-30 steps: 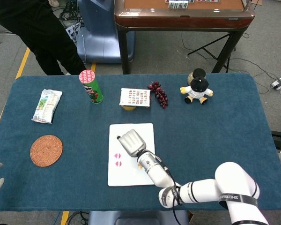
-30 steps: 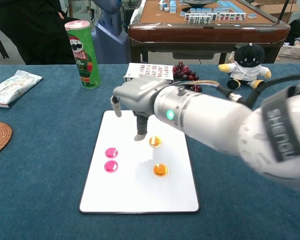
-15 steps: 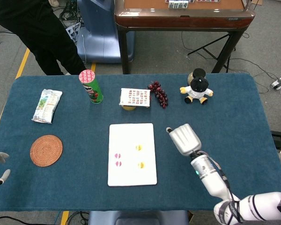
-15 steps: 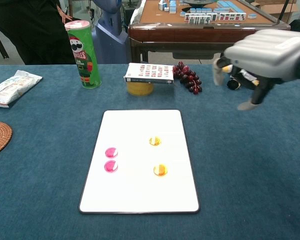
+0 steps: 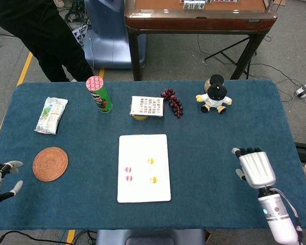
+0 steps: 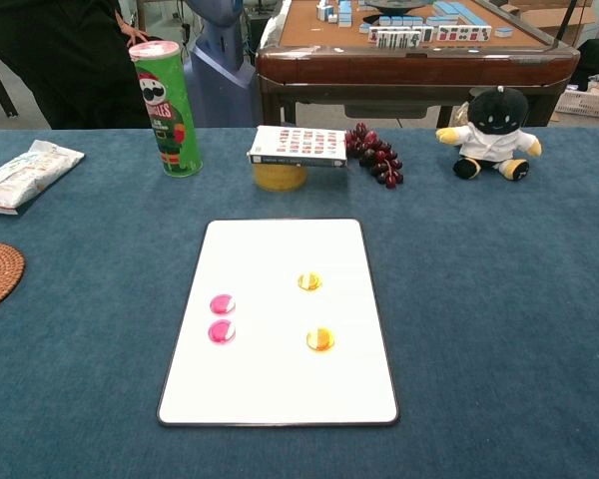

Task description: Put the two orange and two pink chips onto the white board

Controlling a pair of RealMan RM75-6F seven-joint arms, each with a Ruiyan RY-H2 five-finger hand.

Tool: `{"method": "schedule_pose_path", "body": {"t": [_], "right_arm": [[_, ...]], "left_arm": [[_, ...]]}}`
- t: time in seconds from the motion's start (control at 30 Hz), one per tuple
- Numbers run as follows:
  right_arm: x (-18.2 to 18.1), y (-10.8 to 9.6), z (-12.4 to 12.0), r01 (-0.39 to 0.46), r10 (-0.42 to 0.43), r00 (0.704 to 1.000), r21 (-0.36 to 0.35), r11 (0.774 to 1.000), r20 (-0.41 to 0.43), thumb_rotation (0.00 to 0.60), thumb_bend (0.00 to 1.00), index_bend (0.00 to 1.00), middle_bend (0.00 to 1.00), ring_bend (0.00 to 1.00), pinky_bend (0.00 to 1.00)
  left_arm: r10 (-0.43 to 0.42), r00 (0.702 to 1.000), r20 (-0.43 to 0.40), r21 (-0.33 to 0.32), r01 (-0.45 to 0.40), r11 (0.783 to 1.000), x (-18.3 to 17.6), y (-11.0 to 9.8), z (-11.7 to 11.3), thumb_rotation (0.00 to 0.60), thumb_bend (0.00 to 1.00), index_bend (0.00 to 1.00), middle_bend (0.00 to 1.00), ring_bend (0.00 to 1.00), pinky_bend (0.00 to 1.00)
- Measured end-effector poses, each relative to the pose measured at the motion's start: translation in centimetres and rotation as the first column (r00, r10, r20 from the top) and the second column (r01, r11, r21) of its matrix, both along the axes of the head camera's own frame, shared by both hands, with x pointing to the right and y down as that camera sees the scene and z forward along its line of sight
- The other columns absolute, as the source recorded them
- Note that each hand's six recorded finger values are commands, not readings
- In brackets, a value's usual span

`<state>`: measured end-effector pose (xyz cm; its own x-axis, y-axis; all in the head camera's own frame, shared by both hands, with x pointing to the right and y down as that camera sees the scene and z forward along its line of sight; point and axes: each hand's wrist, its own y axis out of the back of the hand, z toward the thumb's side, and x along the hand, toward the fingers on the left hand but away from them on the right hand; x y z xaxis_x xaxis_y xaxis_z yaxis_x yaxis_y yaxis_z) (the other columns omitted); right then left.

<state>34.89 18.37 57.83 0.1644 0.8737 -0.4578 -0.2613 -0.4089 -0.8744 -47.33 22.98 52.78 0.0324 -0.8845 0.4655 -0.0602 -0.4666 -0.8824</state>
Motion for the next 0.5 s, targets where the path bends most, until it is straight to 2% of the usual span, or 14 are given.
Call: {"method": "schedule_pose_path", "body": {"t": [0.1,0.23,0.37,0.5], "right_arm": [[2.6,1.6,-0.7,-0.067,0.067,0.998,0.018,0.998,0.004,0.6,0.14,0.37,0.49,0.46,0.51],[5.2,3.5,-1.0,-0.139,0.139,0.99,0.007,0.99,0.002,0.6,0.14,0.37,0.49,0.46,0.51],[6.9,4.0,-1.4,-0.19,0.189,0.982,0.008,0.982,0.016,0.6,0.14,0.37,0.49,0.46,0.51],[8.0,3.6,-2.2,-0.211,0.21,0.977,0.031,0.977,0.021,0.6,0.14,0.37,0.49,0.46,0.51]], "left_arm": [[0.012,1.0,0.01,-0.004,-0.012,1.0,0.2,0.2,0.1,0.6,0.32,0.38,0.48,0.42,0.59],[0.031,0.999,0.009,0.007,-0.031,0.999,0.7,0.5,0.0,0.6,0.32,0.38,0.48,0.42,0.59],[0.05,0.999,0.008,0.012,-0.05,0.999,1.3,1.0,0.0,0.6,0.32,0.38,0.48,0.43,0.59],[0.052,0.999,0.009,0.012,-0.052,0.999,1.4,1.1,0.3,0.6,0.32,0.39,0.48,0.43,0.59]]}}
